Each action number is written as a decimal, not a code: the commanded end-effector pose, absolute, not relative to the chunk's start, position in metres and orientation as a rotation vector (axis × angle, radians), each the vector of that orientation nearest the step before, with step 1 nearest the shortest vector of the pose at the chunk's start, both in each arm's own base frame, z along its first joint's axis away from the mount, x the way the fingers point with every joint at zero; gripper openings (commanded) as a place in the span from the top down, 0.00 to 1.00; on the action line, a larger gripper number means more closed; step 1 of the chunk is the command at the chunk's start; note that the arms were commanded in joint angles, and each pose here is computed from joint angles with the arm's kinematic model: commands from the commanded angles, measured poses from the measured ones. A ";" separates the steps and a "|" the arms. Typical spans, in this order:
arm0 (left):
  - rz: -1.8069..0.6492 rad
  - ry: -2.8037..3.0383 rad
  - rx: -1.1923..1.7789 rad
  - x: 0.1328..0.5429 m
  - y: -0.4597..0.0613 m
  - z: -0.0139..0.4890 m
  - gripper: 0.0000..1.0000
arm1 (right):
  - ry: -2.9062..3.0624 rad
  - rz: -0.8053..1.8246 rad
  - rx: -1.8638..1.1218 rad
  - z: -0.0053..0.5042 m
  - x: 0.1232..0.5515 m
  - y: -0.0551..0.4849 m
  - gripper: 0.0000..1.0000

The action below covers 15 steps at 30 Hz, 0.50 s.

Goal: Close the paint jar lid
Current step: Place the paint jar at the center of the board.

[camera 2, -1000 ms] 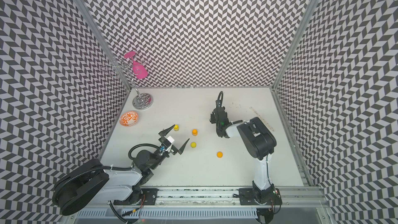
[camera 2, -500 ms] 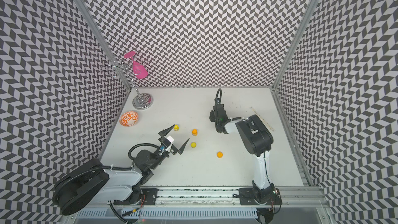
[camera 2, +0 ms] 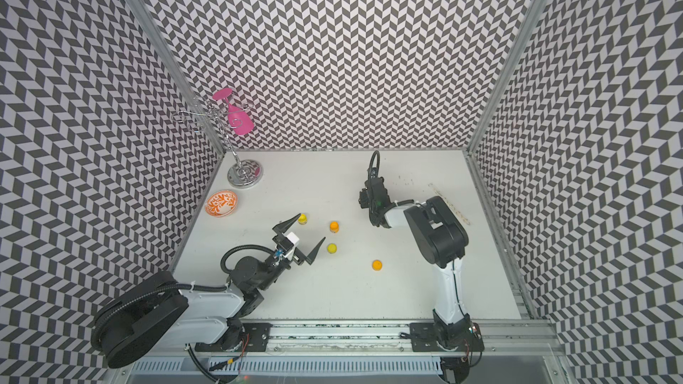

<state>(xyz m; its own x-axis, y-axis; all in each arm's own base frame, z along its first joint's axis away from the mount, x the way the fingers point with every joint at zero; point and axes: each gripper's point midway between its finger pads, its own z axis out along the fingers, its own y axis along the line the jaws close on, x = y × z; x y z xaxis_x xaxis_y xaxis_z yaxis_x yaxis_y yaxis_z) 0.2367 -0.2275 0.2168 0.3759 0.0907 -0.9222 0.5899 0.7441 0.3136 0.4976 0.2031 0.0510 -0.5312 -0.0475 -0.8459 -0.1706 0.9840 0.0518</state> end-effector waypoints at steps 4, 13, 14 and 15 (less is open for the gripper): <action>-0.441 1.207 0.604 0.248 -0.232 0.230 0.00 | 2.149 0.157 -0.143 0.042 0.500 0.203 0.79; -0.542 1.210 0.751 0.234 -0.256 0.224 0.00 | 2.140 0.154 -0.138 0.043 0.499 0.201 0.43; -0.538 1.221 0.763 0.236 -0.258 0.224 0.00 | 2.139 0.154 -0.136 0.044 0.499 0.201 0.42; -0.539 1.244 0.763 0.238 -0.259 0.223 0.00 | 2.137 0.155 -0.137 0.044 0.499 0.201 0.40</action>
<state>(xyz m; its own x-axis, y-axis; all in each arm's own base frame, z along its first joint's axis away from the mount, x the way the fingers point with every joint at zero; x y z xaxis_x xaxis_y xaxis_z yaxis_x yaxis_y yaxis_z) 0.2377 -0.2507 0.2192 0.2828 0.0377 -0.9584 0.7018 0.6730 0.2335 0.4969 0.2029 0.0488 -0.5415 -0.0444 -0.8395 -0.1662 0.9846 0.0551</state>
